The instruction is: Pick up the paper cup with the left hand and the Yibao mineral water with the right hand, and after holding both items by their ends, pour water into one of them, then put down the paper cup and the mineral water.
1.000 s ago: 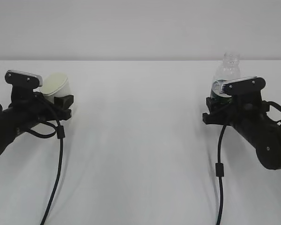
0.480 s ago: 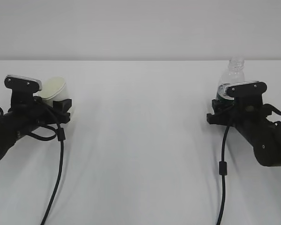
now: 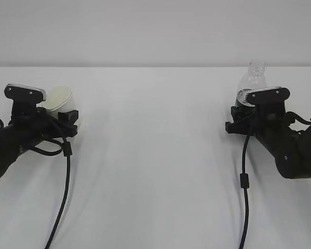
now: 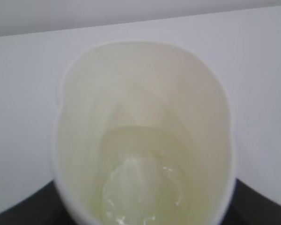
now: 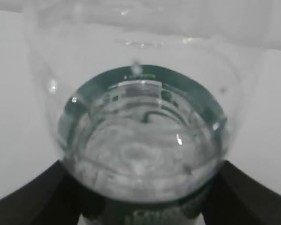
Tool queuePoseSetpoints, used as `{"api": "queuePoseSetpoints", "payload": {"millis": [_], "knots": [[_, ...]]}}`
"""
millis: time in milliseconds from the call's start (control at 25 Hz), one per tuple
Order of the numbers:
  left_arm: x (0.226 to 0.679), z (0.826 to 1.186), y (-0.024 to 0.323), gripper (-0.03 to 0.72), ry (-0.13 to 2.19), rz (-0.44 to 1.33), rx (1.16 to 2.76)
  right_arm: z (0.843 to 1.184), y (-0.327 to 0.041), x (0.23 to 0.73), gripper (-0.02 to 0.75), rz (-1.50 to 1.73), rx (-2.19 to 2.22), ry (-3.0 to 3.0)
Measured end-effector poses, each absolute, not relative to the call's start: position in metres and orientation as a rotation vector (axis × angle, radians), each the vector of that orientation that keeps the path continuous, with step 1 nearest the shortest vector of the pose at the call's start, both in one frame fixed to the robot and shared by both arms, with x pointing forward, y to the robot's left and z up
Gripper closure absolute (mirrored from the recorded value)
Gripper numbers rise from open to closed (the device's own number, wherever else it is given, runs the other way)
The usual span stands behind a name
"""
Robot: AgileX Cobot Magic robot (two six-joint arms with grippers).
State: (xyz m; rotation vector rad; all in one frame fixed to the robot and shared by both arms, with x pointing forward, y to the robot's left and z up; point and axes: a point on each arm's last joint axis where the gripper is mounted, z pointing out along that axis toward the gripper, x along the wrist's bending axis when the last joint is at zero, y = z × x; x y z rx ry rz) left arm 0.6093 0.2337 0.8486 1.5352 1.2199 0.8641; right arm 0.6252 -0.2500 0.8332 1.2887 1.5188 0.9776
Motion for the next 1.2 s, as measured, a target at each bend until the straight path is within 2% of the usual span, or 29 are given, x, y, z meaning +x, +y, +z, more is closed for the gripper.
{"api": "queuePoseSetpoints", "payload": {"millis": [200, 680, 800, 1000, 1200], "knots": [[0.608, 0.835, 0.234, 0.269, 1.236, 0.854, 1.546, 0.833, -0.250, 0.626, 0.231, 0.981, 1.283, 1.512], [0.608, 0.834, 0.234, 0.265, 1.221, 0.866, 1.522, 0.832, -0.250, 0.626, 0.230, 0.983, 1.280, 1.508], [0.608, 0.834, 0.234, 0.229, 1.221, 0.866, 1.522, 0.832, -0.250, 0.626, 0.221, 0.984, 1.282, 1.507], [0.607, 0.831, 0.234, 0.159, 1.239, 0.853, 1.544, 0.832, -0.250, 0.625, 0.160, 0.983, 1.286, 1.507], [0.606, 0.828, 0.234, 0.147, 1.254, 0.836, 1.573, 0.827, -0.251, 0.618, 0.147, 0.966, 1.300, 1.530]]}}
